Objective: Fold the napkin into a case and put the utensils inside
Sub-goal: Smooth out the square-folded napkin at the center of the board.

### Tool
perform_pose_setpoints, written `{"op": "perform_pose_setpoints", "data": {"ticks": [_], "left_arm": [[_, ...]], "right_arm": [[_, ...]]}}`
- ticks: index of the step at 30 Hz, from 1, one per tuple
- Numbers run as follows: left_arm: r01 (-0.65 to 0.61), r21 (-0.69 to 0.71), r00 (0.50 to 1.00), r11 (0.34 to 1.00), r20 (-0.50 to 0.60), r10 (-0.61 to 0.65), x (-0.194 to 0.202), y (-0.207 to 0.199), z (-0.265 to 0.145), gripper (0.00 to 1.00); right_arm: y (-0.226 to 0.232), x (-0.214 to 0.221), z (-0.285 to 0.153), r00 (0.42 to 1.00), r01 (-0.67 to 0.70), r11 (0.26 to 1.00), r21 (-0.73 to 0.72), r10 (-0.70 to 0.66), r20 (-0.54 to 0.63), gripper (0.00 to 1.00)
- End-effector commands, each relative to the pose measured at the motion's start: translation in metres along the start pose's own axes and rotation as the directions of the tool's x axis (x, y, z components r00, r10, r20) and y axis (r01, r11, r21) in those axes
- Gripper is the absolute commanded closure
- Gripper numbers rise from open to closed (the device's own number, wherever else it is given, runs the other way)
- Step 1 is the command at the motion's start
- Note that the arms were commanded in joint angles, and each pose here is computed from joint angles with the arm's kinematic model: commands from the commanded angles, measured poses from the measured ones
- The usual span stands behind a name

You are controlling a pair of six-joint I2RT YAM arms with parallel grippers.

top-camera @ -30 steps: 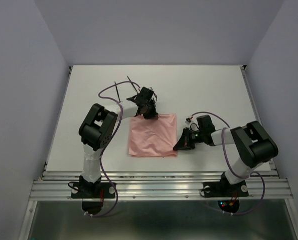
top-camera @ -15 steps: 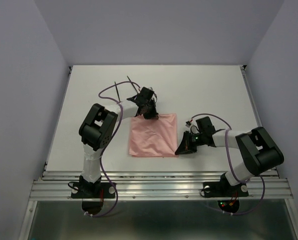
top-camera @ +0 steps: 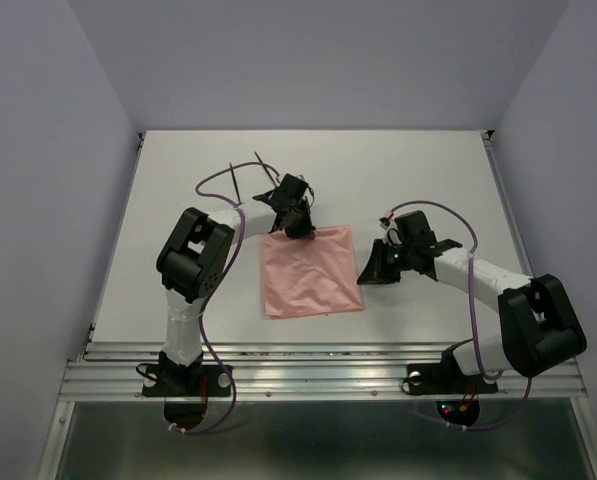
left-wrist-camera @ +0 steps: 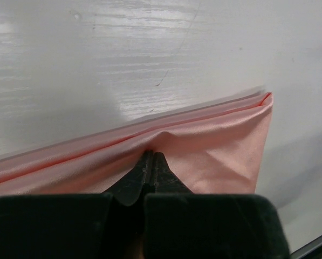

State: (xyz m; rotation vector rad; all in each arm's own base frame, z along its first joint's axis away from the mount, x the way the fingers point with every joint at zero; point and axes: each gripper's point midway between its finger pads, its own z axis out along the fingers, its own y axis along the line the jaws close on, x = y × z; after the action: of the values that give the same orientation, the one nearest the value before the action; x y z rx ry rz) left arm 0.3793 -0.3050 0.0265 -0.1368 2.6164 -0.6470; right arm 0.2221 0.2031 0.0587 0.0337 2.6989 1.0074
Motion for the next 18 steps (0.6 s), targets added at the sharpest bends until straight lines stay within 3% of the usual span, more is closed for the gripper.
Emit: {"op": "perform_pose_setpoints", "data": {"ticks": [1, 11, 18], "left_arm": [[-0.033, -0.025, 0.998, 0.999, 0.053, 0.035, -0.018, -0.005, -0.041, 1.00], [-0.055, -0.062, 0.985, 0.997, 0.161, 0.065, -0.044, -0.010, -0.099, 1.00], [0.023, -0.111, 0.989, 0.994, 0.148, -0.006, -0.017, 0.038, -0.113, 1.00]], "right_arm": [[0.027, -0.050, -0.013, 0.988, 0.049, 0.999, 0.012, -0.050, 0.144, 0.97], [0.039, -0.111, 0.019, 0.978, 0.034, 0.999, 0.003, -0.034, 0.206, 0.96], [0.034, -0.141, 0.049, 0.983, 0.051, 0.998, 0.039, -0.057, 0.176, 0.96]]}}
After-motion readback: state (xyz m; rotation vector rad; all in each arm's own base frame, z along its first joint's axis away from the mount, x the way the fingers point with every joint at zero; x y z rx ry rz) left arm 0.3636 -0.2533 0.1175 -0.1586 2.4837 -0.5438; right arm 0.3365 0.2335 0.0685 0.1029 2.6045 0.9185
